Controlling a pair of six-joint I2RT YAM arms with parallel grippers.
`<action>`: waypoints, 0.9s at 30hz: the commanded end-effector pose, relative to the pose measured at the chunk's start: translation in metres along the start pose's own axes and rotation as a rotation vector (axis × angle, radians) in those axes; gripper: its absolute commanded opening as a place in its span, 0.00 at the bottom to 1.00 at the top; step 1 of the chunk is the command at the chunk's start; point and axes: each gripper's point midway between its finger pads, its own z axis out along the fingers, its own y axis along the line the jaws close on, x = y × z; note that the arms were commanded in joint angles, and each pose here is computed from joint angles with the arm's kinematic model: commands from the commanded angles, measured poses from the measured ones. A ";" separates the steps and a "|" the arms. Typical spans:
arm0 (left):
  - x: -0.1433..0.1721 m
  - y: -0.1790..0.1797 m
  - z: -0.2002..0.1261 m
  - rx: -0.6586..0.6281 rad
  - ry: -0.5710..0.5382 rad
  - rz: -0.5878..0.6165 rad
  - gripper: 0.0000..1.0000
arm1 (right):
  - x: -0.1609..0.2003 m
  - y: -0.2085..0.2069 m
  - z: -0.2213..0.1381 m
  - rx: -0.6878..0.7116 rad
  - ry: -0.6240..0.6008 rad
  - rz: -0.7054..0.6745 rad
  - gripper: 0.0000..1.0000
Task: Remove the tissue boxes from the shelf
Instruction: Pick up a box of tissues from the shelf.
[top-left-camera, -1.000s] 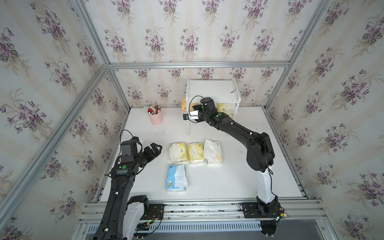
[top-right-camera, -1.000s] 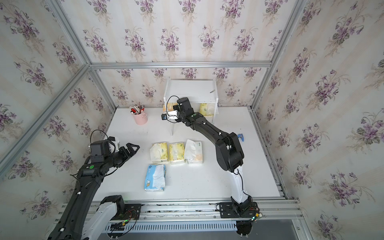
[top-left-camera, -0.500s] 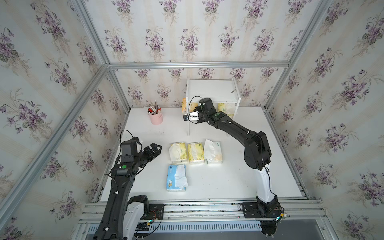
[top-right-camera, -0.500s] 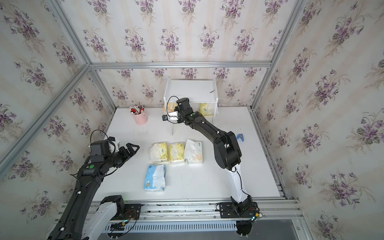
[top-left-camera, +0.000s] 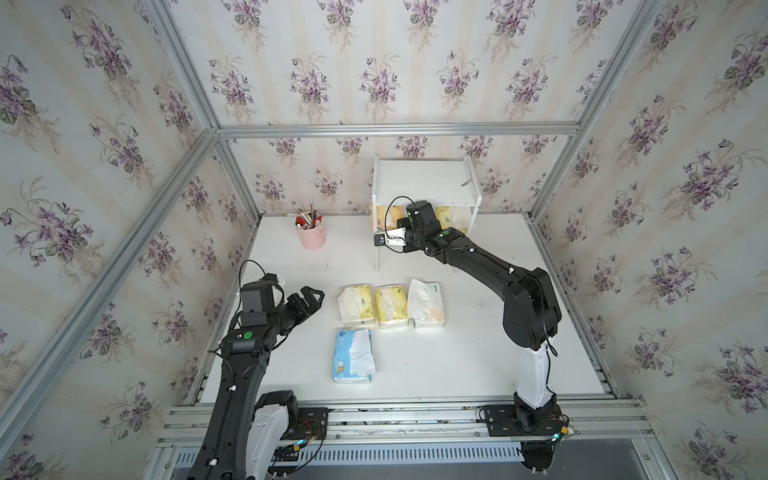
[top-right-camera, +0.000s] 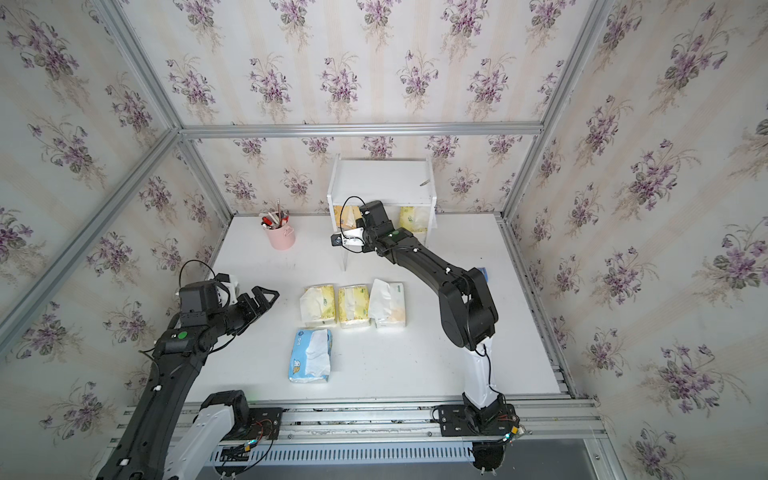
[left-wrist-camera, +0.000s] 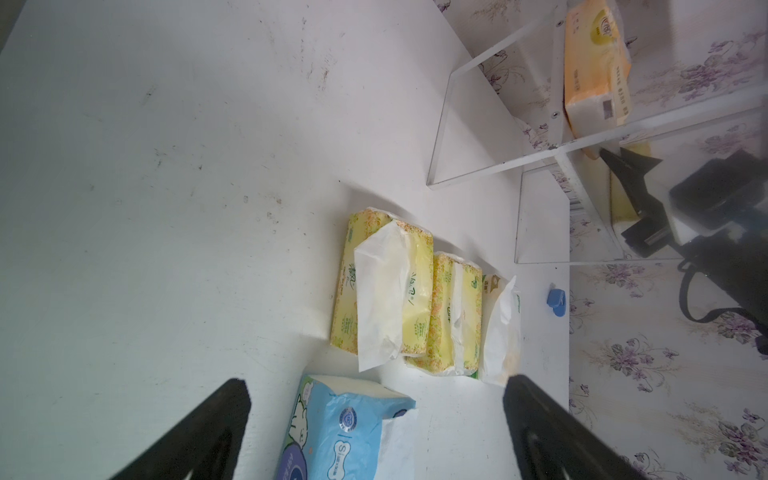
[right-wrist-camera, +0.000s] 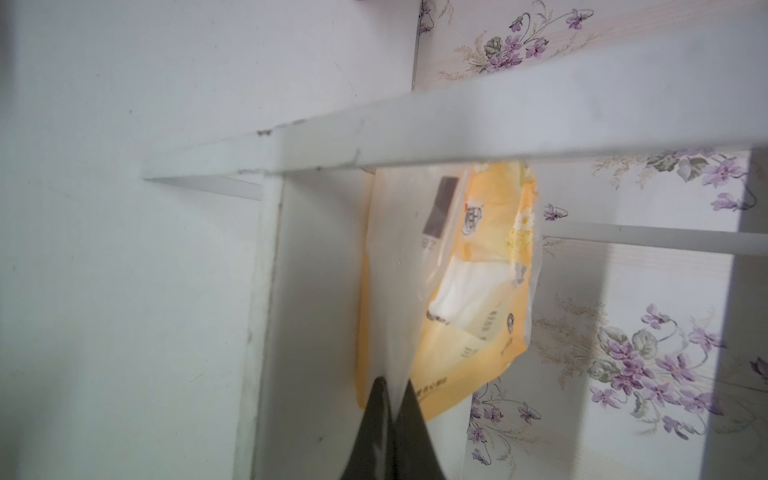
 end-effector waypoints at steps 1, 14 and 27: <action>-0.003 -0.021 0.000 0.107 0.008 0.022 0.99 | 0.002 -0.003 -0.017 0.038 0.008 0.027 0.00; 0.004 -0.060 0.013 0.357 0.156 -0.056 0.99 | 0.004 0.045 -0.096 0.053 0.026 0.133 0.00; 0.000 -0.053 0.012 0.291 0.131 -0.013 0.99 | -0.033 0.077 -0.179 0.025 -0.044 0.179 0.00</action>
